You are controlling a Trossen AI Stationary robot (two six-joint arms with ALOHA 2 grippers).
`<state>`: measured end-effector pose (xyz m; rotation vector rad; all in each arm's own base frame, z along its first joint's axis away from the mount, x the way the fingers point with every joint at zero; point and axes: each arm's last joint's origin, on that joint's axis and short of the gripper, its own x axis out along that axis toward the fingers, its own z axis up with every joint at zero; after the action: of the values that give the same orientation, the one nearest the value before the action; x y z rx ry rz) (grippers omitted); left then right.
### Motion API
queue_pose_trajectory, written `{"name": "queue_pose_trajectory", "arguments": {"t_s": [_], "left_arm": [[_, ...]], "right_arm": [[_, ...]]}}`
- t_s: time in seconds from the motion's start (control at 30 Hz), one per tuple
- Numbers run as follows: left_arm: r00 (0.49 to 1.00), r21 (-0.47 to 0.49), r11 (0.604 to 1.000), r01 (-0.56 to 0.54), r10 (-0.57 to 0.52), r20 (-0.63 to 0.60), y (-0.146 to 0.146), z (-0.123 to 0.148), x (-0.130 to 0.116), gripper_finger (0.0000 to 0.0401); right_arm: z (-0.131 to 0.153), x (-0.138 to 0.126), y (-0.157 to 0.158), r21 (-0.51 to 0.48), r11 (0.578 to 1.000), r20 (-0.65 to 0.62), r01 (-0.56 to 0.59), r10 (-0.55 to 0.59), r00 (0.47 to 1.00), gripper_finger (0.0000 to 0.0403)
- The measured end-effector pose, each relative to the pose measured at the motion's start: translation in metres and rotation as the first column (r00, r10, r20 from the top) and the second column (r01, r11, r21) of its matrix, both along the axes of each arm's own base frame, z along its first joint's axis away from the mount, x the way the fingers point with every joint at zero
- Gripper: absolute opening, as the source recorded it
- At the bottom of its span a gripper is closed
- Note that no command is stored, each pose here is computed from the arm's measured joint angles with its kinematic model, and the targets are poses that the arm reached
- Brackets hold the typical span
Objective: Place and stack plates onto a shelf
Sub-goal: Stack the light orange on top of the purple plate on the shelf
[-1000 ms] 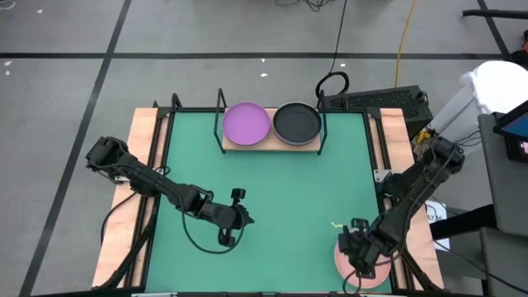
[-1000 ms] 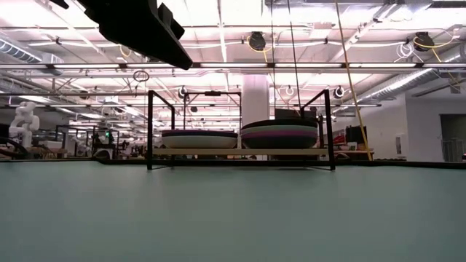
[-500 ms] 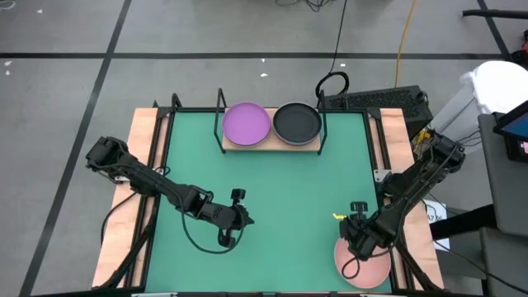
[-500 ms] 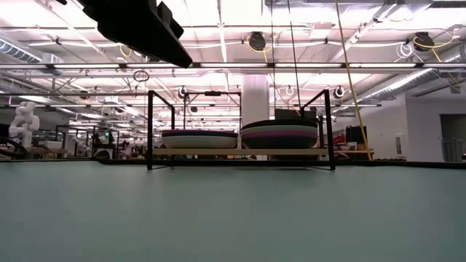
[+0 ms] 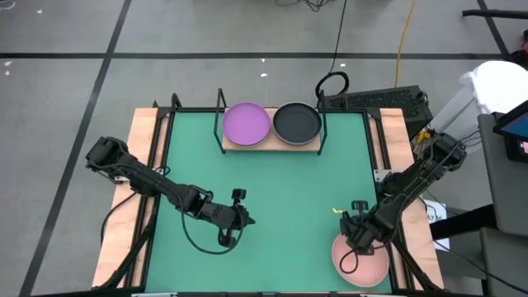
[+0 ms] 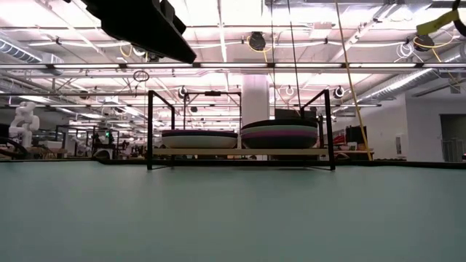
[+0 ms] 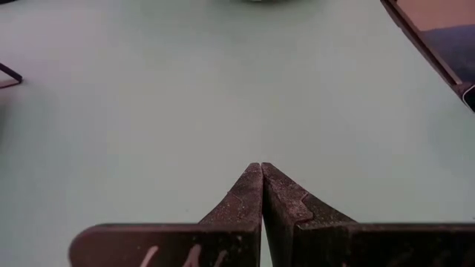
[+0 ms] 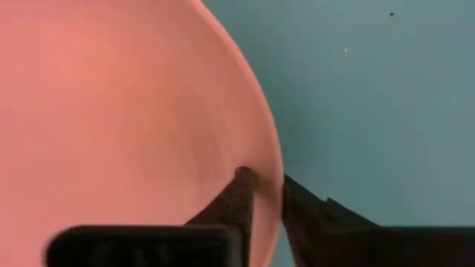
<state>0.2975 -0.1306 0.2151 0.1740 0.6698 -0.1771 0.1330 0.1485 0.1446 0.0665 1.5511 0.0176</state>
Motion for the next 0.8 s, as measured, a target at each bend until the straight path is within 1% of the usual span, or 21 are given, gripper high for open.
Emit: {"name": "queue_pose_trajectory", "arguments": {"t_s": [0.07,0.1,0.3,0.47,0.57,0.7,0.8], "left_arm": [[1.000,0.000,1.000,0.001,-0.001,0.006,0.000,0.000,0.000,0.0003],[1.000,-0.002,1.000,0.001,-0.001,0.017,0.000,0.001,0.001,0.0003],[0.996,0.010,1.000,0.025,-0.025,0.090,-0.002,0.007,0.005,0.0017],[0.990,0.030,0.998,0.046,-0.050,0.130,-0.003,0.010,0.007,0.0045],[0.982,0.073,0.995,0.070,-0.081,0.168,-0.005,0.012,0.009,0.0069],[0.958,0.179,0.980,0.092,-0.135,0.251,-0.010,0.012,0.015,0.0112],[0.938,0.243,0.962,0.120,-0.190,0.290,-0.014,0.010,0.020,0.0149]], "right_arm": [[0.003,0.002,-0.001,0.019,1.000,0.003,-0.007,0.007,1.000,0.0013],[0.005,0.003,-0.002,0.027,1.000,0.010,-0.003,0.002,1.000,0.0009],[0.019,0.014,-0.009,0.065,0.996,0.125,0.065,-0.072,0.990,0.0007],[0.026,0.019,-0.017,0.092,0.984,0.162,0.155,-0.168,0.972,0.0003],[0.030,0.022,-0.023,0.120,0.970,0.171,0.210,-0.228,0.959,0.0002],[0.036,0.026,-0.033,0.197,0.932,0.125,0.304,-0.331,0.935,0.0001],[0.041,0.032,-0.040,0.237,0.913,0.159,0.332,-0.373,0.914,0.0001]]}}
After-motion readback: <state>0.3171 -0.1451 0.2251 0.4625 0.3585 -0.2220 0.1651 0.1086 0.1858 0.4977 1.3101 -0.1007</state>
